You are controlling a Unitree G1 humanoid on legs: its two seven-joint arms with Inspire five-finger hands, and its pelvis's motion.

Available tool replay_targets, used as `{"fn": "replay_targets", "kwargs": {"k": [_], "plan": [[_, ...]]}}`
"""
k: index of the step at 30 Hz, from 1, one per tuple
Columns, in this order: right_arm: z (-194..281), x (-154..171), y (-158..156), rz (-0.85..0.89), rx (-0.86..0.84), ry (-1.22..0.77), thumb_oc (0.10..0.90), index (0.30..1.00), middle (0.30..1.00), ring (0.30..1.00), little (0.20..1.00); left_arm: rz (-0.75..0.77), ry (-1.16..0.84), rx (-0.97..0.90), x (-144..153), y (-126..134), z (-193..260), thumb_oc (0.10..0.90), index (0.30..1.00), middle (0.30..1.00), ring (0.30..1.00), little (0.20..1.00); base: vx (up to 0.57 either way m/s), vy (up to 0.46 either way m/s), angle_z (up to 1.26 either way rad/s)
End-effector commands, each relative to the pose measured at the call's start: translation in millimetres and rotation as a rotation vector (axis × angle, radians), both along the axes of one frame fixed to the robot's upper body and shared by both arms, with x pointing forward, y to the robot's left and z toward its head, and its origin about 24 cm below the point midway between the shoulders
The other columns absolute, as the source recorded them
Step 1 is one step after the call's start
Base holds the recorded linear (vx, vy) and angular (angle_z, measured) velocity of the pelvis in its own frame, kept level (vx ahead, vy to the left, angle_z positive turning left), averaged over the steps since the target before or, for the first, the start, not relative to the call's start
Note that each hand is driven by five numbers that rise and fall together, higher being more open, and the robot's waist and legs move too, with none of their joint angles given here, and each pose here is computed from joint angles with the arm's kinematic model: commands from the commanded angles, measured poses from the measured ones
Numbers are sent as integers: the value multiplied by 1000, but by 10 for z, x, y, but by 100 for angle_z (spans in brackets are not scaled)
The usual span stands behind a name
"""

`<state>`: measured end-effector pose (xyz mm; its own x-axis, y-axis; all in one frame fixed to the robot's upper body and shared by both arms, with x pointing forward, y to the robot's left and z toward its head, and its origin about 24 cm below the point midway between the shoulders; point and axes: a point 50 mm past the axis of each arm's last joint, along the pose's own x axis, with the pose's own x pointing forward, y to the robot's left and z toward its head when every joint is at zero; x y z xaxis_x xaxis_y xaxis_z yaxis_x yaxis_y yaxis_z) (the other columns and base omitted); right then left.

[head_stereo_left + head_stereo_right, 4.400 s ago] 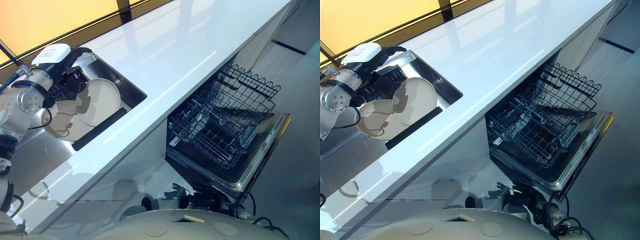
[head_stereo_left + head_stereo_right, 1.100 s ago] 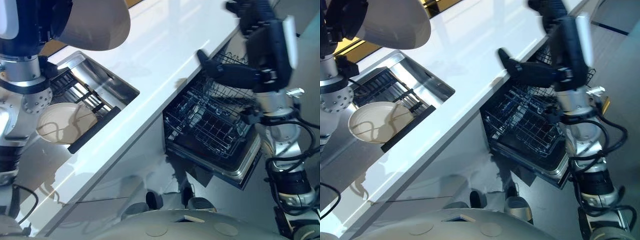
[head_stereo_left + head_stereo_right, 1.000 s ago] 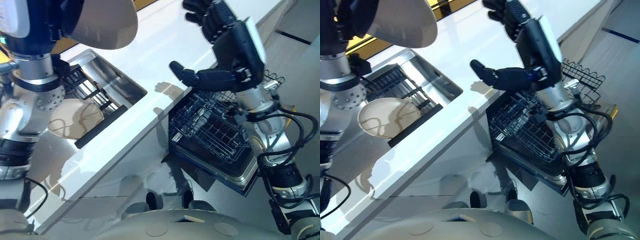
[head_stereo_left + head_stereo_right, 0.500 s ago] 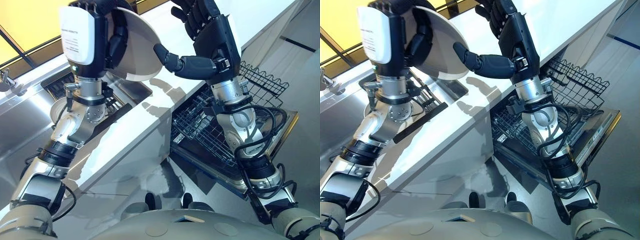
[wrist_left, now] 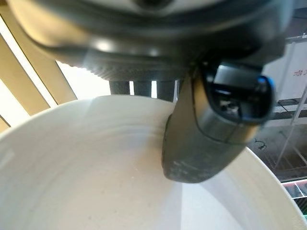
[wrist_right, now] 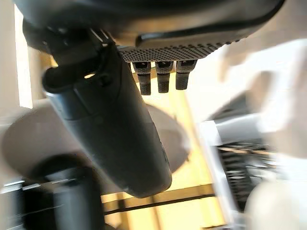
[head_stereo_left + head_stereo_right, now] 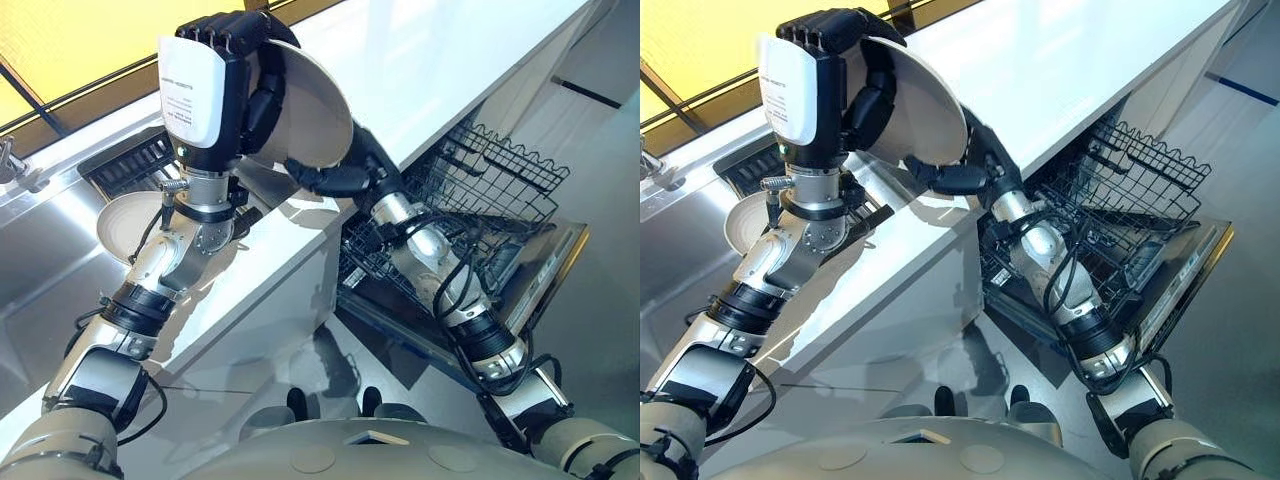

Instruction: Pick up plates and place into dishwasher.

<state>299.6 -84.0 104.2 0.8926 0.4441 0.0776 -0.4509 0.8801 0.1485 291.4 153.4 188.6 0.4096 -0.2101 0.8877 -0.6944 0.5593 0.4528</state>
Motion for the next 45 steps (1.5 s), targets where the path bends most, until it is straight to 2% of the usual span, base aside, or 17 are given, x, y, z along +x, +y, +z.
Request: {"fn": "replay_targets", "kwargs": {"k": [1, 4, 5, 6, 9, 15, 17, 28, 33, 38, 40, 43, 45], "plan": [[535, 37, 64, 6, 151, -205, 800, 900, 900, 900, 900, -87, -242, -33, 22, -186, 552, 100, 300, 300, 300, 200, 0, 0, 0], [510, 46, 55, -17, 147, -199, 800, 900, 900, 900, 900, -115, -226, -51, 8, -209, 518, 100, 300, 300, 300, 200, 0, 0, 0], [519, 47, 42, -37, 145, -218, 484, 629, 629, 629, 584, -125, -210, -60, 7, -219, 497, 100, 300, 300, 300, 200, 0, 0, 0], [533, 51, 25, -48, 159, -227, 100, 300, 300, 300, 200, -129, -199, -60, 11, -225, 481, 100, 300, 300, 300, 200, 0, 0, 0], [565, 30, 0, -84, 200, -267, 100, 300, 300, 300, 200, -151, -126, -87, 25, -247, 377, 100, 300, 300, 300, 200, 0, 0, 0], [574, -43, -94, -131, 166, -344, 100, 300, 300, 300, 200, -117, 39, -122, 21, -181, 57, 100, 300, 300, 300, 200, 0, 0, 0], [539, -56, -119, -120, 170, -322, 800, 900, 900, 900, 900, -79, 85, -117, 31, -119, -52, 100, 300, 300, 300, 200, 0, 0, 0], [424, -28, -118, -38, 202, -239, 800, 900, 900, 900, 900, -20, 122, -118, 99, 34, -213, 100, 300, 300, 300, 200, 0, 0, 0], [462, -29, -135, -62, 172, -265, 800, 900, 900, 900, 900, 9, 108, -119, 110, 59, -192, 100, 300, 300, 300, 200, 0, 0, 0], [782, -32, -341, -233, 113, -497, 800, 900, 900, 900, 900, 63, 57, -112, 126, 156, -117, 100, 300, 300, 300, 200, 0, 0, 0], [1065, -122, -450, -322, 101, -705, 800, 900, 900, 900, 900, 102, 13, -100, 119, 225, -37, 100, 300, 300, 300, 200, 0, 0, 0], [1351, -281, -542, -361, 100, -916, 800, 900, 900, 900, 900, 153, -34, -87, 111, 336, 76, 100, 300, 300, 300, 200, 0, 0, 0], [1459, -343, -577, -352, 100, -980, 800, 900, 900, 900, 900, 182, -56, -81, 109, 401, 158, 100, 300, 300, 300, 200, -50, 15, -2]]}}
